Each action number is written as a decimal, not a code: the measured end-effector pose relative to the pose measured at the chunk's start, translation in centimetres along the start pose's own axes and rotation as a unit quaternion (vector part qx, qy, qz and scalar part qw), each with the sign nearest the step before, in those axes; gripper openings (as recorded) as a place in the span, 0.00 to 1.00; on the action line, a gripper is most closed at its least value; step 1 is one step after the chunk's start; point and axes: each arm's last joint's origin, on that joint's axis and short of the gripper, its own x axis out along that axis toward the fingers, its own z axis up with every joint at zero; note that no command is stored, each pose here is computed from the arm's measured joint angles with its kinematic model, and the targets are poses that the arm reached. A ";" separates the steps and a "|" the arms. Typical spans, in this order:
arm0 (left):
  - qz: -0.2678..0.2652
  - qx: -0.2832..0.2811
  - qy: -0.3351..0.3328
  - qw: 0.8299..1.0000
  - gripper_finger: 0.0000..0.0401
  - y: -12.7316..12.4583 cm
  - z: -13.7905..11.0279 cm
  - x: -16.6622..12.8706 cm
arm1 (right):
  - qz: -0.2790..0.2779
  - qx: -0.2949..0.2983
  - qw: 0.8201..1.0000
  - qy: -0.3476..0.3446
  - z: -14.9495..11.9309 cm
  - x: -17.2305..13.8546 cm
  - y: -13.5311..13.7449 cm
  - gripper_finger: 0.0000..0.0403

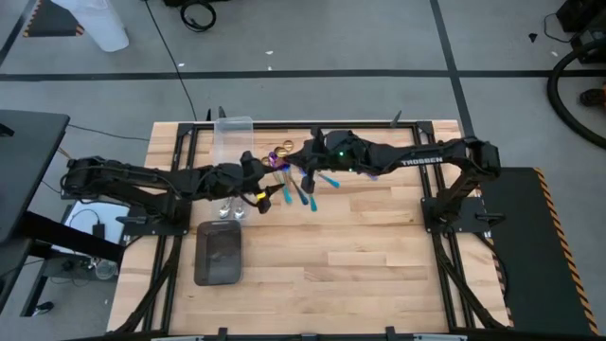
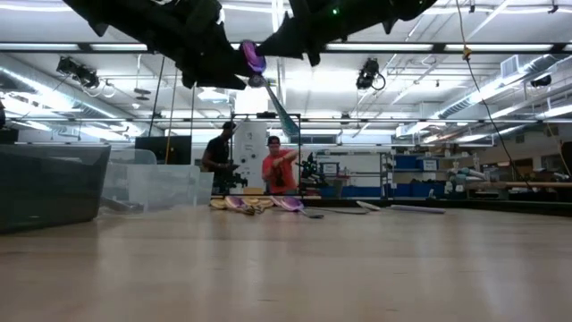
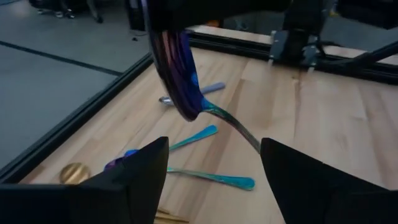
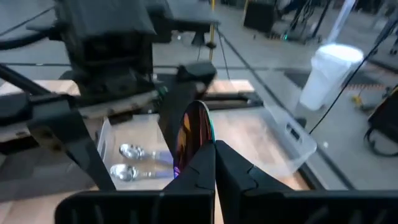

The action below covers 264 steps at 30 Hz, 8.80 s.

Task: Sort silverware by color (type)
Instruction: Put the purple spoon into the top transparent bin

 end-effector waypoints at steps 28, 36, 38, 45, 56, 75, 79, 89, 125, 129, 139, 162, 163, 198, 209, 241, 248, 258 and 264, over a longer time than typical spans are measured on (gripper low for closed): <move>-0.051 -0.010 -0.046 0.998 0.04 -0.1 1.0 0.0 | -0.012 -0.049 0.995 -0.091 1.8 -0.2 2.1 0.02; -0.027 0.004 0.002 1.000 0.03 1.3 0.5 -0.5 | -0.027 -0.061 0.997 -0.048 1.4 -0.6 2.2 0.17; -0.016 0.002 0.002 1.000 0.03 2.0 0.8 -0.9 | -0.040 -0.063 0.997 -0.031 1.4 -0.9 2.0 0.23; 0.046 -0.017 0.017 0.999 0.03 5.3 1.1 -2.3 | -0.052 -0.035 0.996 0.060 0.2 -1.7 1.9 0.39; 0.141 -0.042 0.128 0.981 0.03 10.6 3.7 -3.7 | -0.046 0.000 0.989 0.141 -2.6 -1.8 2.7 0.40; 0.223 -0.131 0.320 0.911 0.03 21.5 0.4 0.0 | -0.061 -0.007 0.991 0.119 -5.3 -1.9 3.8 0.40; 0.216 -0.147 0.351 0.899 0.03 23.2 -0.1 1.1 | -0.061 -0.005 0.991 0.117 -5.3 -1.9 3.8 0.40; 0.202 -0.171 0.424 0.866 0.03 25.4 -2.6 3.2 | -0.052 -0.004 0.992 0.115 -5.3 -1.9 4.0 0.40; 0.191 -0.159 0.452 0.857 0.25 24.7 -0.3 2.5 | -0.054 0.012 0.990 0.129 -5.6 -1.9 3.8 0.40; 0.175 -0.116 0.412 0.887 0.25 22.5 1.8 2.2 | -0.085 0.032 0.979 0.184 -6.7 -2.2 3.0 0.40; 0.112 -0.024 0.278 0.954 0.25 15.0 3.1 0.9 | -0.150 0.080 0.954 0.245 -9.3 -2.8 1.8 0.40; -0.004 0.044 0.168 0.985 0.25 5.1 0.8 -1.0 | -0.188 0.151 0.940 0.241 -16.7 2.5 2.2 0.40; 0.002 0.051 0.172 0.984 0.25 4.8 0.5 -1.0 | -0.189 0.153 0.939 0.244 -17.0 2.6 2.1 0.40; 0.022 0.069 0.258 0.963 0.25 1.9 -2.5 -3.1 | -0.153 0.144 0.944 0.254 -15.9 1.8 1.3 0.06; 0.018 0.047 0.186 0.981 0.25 1.5 -1.3 -2.1 | -0.123 0.093 0.978 0.143 -9.6 -0.6 1.7 0.06; 0.025 -0.044 -0.144 0.988 0.58 3.1 5.1 -0.1 | -0.293 -0.079 0.952 -0.043 -3.8 -2.5 5.9 0.06; 0.014 -0.052 -0.183 0.982 0.58 3.3 5.7 0.2 | -0.289 -0.080 0.953 -0.049 -3.6 -2.5 5.9 0.06; 0.007 -0.046 -0.193 0.980 0.45 3.4 5.8 0.8 | -0.276 -0.078 0.956 -0.059 -3.5 -2.5 5.9 0.06; 0.016 -0.040 -0.192 0.980 0.25 3.8 5.7 0.9 | -0.278 -0.078 0.956 -0.059 -3.5 -2.5 5.9 0.06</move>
